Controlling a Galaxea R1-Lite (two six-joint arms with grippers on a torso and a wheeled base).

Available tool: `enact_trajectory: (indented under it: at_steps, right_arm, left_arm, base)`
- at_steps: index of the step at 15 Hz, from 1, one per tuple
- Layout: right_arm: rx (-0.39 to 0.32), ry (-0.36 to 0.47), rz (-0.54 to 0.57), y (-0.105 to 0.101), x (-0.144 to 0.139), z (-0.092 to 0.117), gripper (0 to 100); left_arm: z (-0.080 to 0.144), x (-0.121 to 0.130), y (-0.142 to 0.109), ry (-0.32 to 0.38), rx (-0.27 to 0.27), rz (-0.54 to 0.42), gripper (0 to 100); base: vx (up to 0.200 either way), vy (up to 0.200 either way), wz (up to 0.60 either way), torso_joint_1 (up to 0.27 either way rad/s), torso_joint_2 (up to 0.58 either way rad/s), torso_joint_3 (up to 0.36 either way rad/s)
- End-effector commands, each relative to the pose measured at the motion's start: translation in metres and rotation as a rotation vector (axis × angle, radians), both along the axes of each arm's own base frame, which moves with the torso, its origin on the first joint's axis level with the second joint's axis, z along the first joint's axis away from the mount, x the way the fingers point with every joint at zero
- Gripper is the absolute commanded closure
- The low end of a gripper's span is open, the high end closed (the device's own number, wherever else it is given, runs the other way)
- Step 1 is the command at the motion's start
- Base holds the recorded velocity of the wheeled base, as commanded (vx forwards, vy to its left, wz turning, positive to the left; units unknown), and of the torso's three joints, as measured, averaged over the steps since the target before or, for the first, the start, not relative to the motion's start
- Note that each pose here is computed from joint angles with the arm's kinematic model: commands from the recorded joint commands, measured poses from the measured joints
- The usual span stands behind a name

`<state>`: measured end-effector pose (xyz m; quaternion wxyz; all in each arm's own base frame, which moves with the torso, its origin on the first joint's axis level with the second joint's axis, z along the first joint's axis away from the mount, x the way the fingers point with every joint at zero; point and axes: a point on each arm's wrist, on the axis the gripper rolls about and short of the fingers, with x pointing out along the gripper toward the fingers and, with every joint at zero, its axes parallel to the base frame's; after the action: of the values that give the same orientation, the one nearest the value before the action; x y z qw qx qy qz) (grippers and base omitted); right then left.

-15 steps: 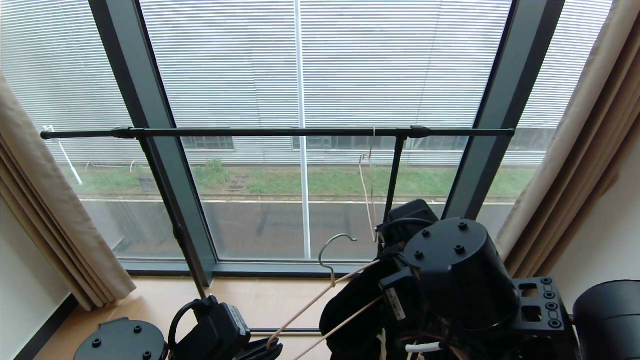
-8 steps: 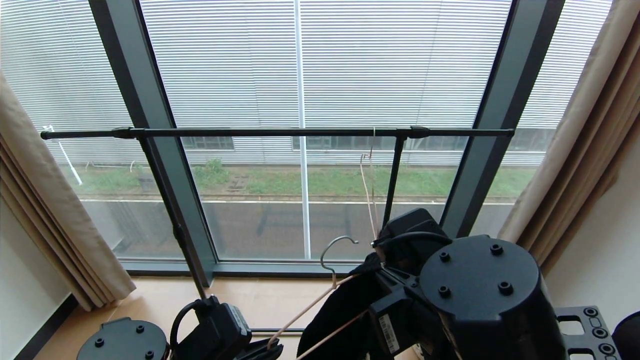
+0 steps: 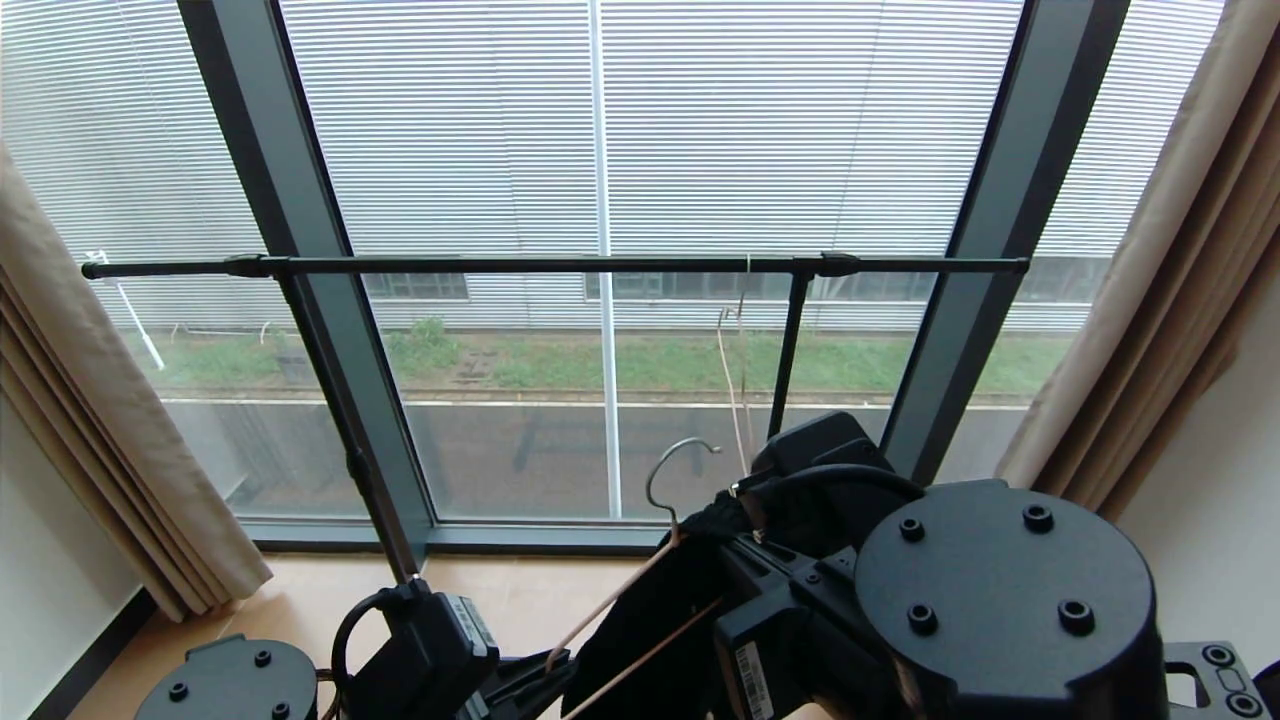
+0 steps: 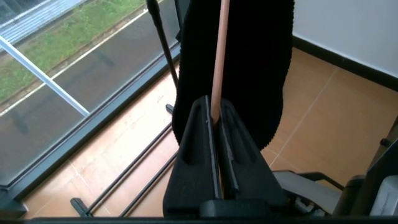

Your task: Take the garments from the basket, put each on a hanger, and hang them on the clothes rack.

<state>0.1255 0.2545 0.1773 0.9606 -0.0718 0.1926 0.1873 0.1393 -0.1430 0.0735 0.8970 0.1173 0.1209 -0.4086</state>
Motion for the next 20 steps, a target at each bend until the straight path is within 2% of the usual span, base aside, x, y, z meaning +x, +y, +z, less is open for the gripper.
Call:
enact_trajectory:
  at_steps: [1,5,11,12,17,20]
  right_arm:
    - [0.0,0.001,0.002,0.0002,-0.0003,-0.0003,100]
    - [0.001,0.0,0.0,0.0003,-0.0002,-0.0001,100]
    - [0.028,-0.013,-0.001,0.0002,-0.0002,0.001,100]
    - [0.026,-0.013,0.0,0.0001,-0.0003,0.0008,0]
    - [-0.001,-0.006,0.0,-0.0026,-0.0014,-0.0042,0]
    - [0.007,-0.013,-0.005,-0.0088,-0.0018,0.0007,0]
  left_arm:
    - [-0.0025,0.0016,-0.0017,-0.003,-0.006,0.0,100]
    - [0.0017,0.002,-0.0031,-0.025,-0.045,0.0,100]
    - [0.002,0.0021,-0.0031,-0.027,-0.047,0.0,100]
    - [0.002,0.0021,-0.0031,-0.027,-0.047,0.0,100]
    - [0.003,0.0016,-0.0031,-0.03,-0.05,-0.001,100]
    - [0.0033,0.0018,-0.0028,-0.031,-0.051,0.002,100]
  base:
    - [0.0,0.0,0.0,0.0,0.0,0.0]
    - [0.0,0.0,0.0,0.0,0.0,0.0]
    - [0.0,0.0,0.0,0.0,0.0,0.0]
    - [0.0,0.0,0.0,0.0,0.0,0.0]
    - [0.0,0.0,0.0,0.0,0.0,0.0]
    - [0.0,0.0,0.0,0.0,0.0,0.0]
